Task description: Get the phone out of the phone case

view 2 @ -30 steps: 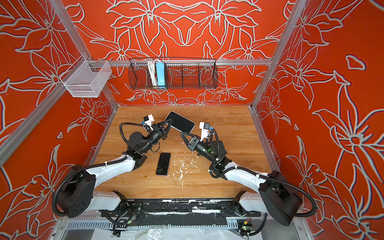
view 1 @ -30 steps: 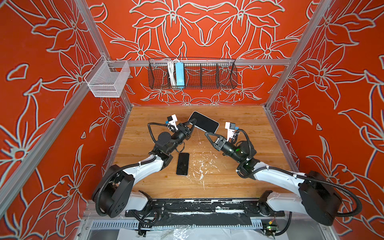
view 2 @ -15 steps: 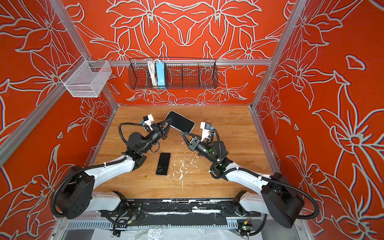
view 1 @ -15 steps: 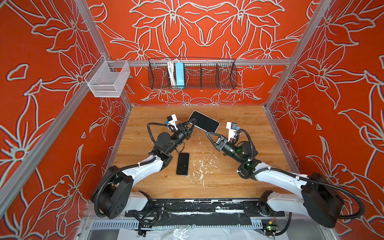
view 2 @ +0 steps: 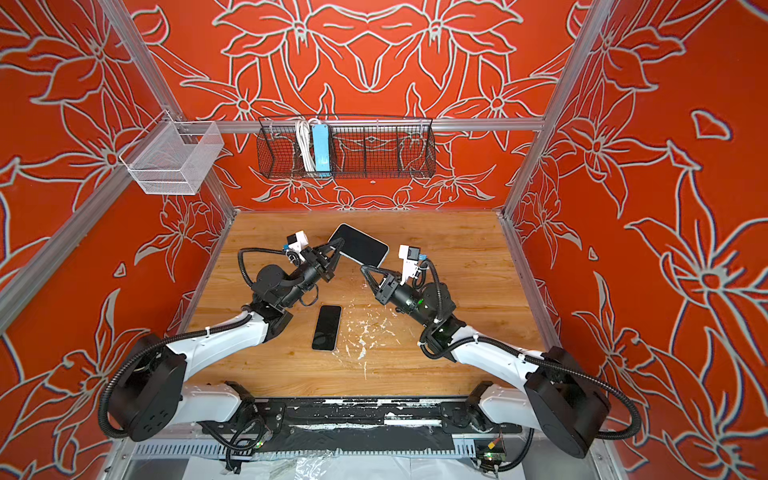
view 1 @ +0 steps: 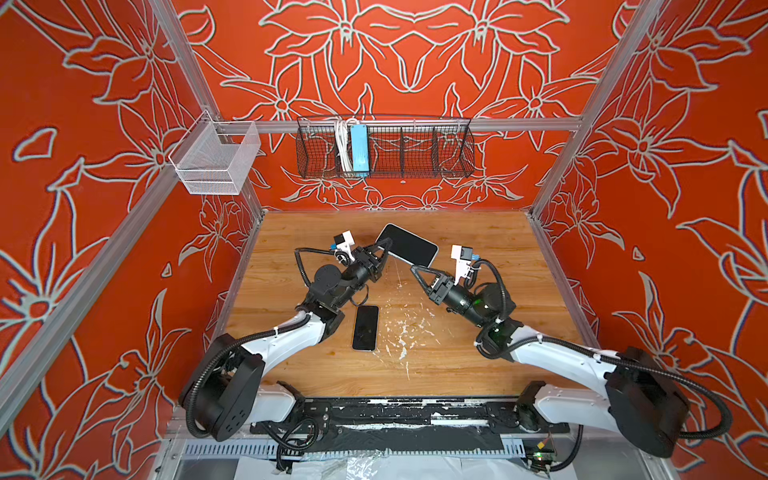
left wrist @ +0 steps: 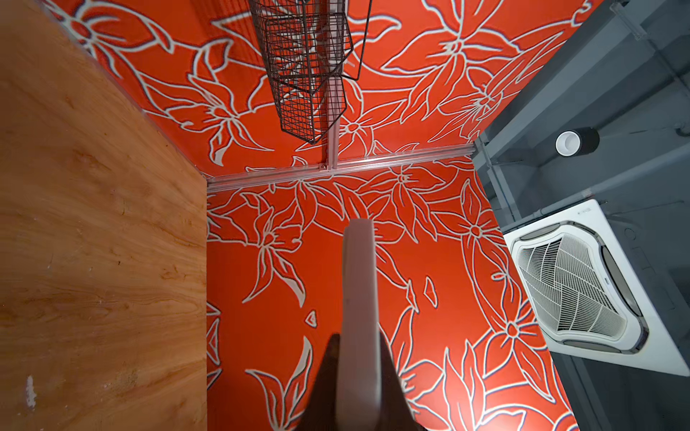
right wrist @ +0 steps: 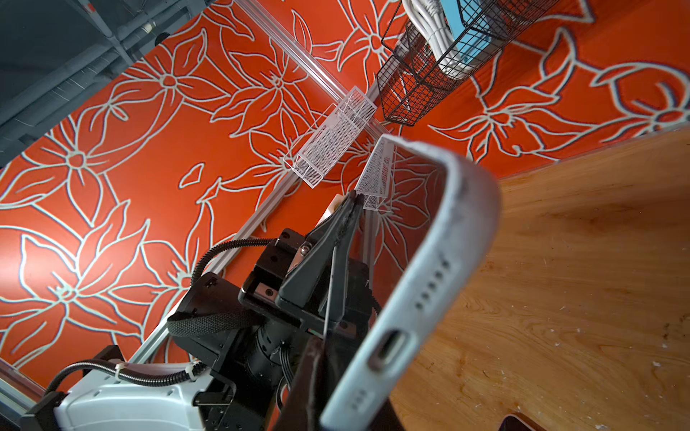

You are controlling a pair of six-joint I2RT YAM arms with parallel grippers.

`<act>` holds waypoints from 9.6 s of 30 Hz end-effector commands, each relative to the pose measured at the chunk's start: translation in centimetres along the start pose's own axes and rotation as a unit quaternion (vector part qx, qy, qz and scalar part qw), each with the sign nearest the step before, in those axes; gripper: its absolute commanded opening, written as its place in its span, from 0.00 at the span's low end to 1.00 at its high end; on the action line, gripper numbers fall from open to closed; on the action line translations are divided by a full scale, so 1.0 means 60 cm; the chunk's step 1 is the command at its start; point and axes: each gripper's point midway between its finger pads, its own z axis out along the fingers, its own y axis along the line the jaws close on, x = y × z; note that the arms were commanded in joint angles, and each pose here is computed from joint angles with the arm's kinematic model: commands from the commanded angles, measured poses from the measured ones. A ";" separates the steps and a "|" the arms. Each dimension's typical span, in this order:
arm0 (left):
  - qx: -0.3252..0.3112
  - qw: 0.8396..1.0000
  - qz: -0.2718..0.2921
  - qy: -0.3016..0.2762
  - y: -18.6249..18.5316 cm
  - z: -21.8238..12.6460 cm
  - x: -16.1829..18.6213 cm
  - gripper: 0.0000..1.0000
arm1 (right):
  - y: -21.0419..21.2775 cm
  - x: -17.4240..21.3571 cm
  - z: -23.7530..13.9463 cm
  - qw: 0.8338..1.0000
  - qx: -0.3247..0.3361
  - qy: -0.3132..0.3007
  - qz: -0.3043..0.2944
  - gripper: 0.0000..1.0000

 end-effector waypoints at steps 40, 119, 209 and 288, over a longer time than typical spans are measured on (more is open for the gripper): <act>0.158 0.983 -0.088 0.016 -0.175 -0.003 0.015 0.00 | -0.146 0.052 -0.028 0.980 0.161 0.024 -0.117 0.09; 0.186 0.980 0.048 0.046 -0.207 -0.009 0.046 0.00 | -0.094 0.051 -0.053 0.989 0.097 0.083 -0.077 0.28; 0.095 0.760 0.428 0.479 -0.107 -0.053 0.101 0.00 | 0.002 0.117 -0.045 0.853 -0.051 0.454 -0.254 0.44; 0.204 0.753 0.346 0.521 -0.105 -0.017 0.159 0.00 | 0.092 0.108 0.005 0.838 -0.081 0.379 -0.383 0.00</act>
